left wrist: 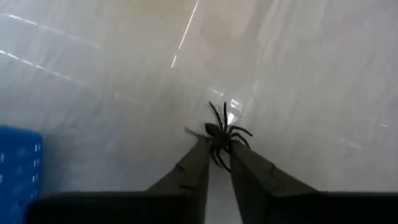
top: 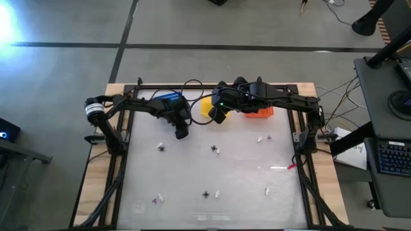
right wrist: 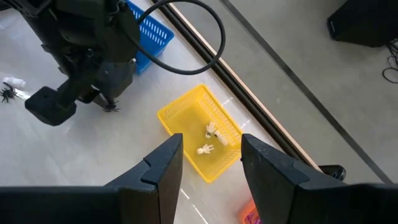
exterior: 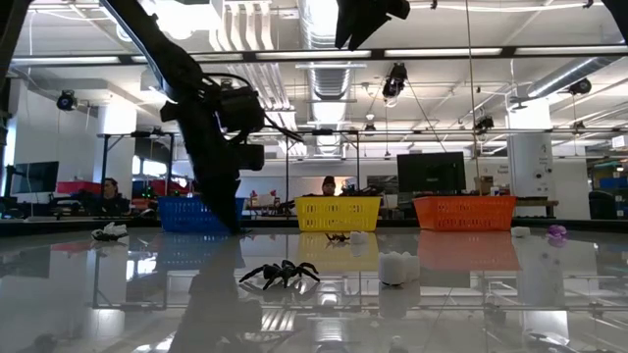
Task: Sort Halloween decoration
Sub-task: Put the black spider toy into the blue basket
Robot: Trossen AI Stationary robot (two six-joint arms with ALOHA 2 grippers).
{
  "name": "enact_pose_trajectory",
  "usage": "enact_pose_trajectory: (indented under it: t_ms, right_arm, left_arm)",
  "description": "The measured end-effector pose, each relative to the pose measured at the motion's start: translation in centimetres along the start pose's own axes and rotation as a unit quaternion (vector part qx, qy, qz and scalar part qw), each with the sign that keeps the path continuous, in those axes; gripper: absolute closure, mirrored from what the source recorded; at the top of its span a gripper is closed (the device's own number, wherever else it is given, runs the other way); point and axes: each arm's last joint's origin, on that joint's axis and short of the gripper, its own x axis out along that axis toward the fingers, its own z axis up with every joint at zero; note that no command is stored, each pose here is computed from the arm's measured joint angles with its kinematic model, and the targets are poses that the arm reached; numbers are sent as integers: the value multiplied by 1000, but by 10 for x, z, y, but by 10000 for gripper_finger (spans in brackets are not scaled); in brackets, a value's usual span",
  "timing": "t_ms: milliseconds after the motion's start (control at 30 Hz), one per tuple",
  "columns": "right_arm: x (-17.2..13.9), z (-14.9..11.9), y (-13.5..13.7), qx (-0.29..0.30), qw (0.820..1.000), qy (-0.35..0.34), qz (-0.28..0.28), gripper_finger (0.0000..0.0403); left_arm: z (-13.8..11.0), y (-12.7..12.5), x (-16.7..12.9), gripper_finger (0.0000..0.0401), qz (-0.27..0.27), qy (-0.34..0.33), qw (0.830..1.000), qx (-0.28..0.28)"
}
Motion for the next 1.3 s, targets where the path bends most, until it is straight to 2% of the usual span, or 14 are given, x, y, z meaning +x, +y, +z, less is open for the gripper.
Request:
enact_pose_trajectory:
  t_ms: [100, 500, 800, 1033, 1200, 1300]
  right_arm:
    - [0, 0, 0, 0, 1000, 0, 0, 248]
    - [0, 0, 0, -2, 1000, 0, 0, 248]
    - [0, 0, 0, -2, 1000, 1, 0, 248]
    - [0, 0, 0, -2, 1000, 1, 0, 248]
    - [0, 0, 0, -3, 1000, 1, 0, 248]
    - [0, 0, 0, -3, 1000, 1, 0, 248]
  left_arm:
    - [-1, -1, 0, 392, -6, 2, 1000, 3]
    - [-3, -7, -21, 401, -38, -14, 999, 6]
    - [4, -13, -65, 401, -30, -100, 994, 21]
    - [-4, -3, -95, 401, 67, -116, 991, 8]
    - [-12, 18, -112, 401, 157, -116, 981, -24]
    - [-16, 33, -116, 401, 176, -111, 977, -46]
